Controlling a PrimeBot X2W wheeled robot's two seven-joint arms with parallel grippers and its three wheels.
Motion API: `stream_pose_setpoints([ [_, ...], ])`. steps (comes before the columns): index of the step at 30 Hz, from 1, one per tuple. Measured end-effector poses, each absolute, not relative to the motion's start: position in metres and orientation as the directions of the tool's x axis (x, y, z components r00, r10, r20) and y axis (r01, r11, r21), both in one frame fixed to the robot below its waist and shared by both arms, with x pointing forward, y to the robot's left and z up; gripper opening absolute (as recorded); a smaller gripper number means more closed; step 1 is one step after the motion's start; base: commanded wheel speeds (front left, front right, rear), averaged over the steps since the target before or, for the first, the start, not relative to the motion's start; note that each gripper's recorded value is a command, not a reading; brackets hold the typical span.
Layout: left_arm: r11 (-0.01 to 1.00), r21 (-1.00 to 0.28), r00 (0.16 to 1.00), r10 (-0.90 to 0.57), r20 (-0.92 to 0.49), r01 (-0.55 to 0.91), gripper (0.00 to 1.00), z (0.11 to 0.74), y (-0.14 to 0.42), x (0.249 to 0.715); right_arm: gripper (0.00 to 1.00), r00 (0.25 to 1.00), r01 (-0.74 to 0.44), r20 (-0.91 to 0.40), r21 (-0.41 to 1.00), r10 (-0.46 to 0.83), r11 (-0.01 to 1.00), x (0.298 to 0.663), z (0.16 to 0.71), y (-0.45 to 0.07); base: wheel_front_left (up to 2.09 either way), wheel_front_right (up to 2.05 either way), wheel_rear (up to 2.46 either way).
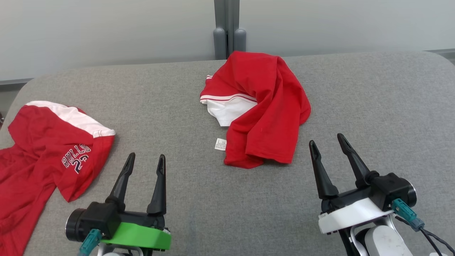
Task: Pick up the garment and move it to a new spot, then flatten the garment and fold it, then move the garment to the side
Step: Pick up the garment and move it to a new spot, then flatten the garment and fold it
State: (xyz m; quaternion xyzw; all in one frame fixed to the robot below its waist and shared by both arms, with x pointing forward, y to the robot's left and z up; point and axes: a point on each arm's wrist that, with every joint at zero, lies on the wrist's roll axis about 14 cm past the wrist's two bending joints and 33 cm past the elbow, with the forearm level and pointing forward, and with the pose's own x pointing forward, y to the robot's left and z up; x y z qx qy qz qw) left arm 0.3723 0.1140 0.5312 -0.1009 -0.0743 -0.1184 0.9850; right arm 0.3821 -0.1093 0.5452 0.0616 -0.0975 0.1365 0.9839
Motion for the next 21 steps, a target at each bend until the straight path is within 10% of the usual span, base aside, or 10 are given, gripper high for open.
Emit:
stream_pose_setpoints([
  [21,0.941,-0.224,0.962,-0.22,0.16,0.252,1.0,0.5275,0.109,0.3708,1.0,0.949,-0.266,0.199,0.101,0.243,0.959,0.3824,0.5417,-0.114,0.0,0.0,0.0],
])
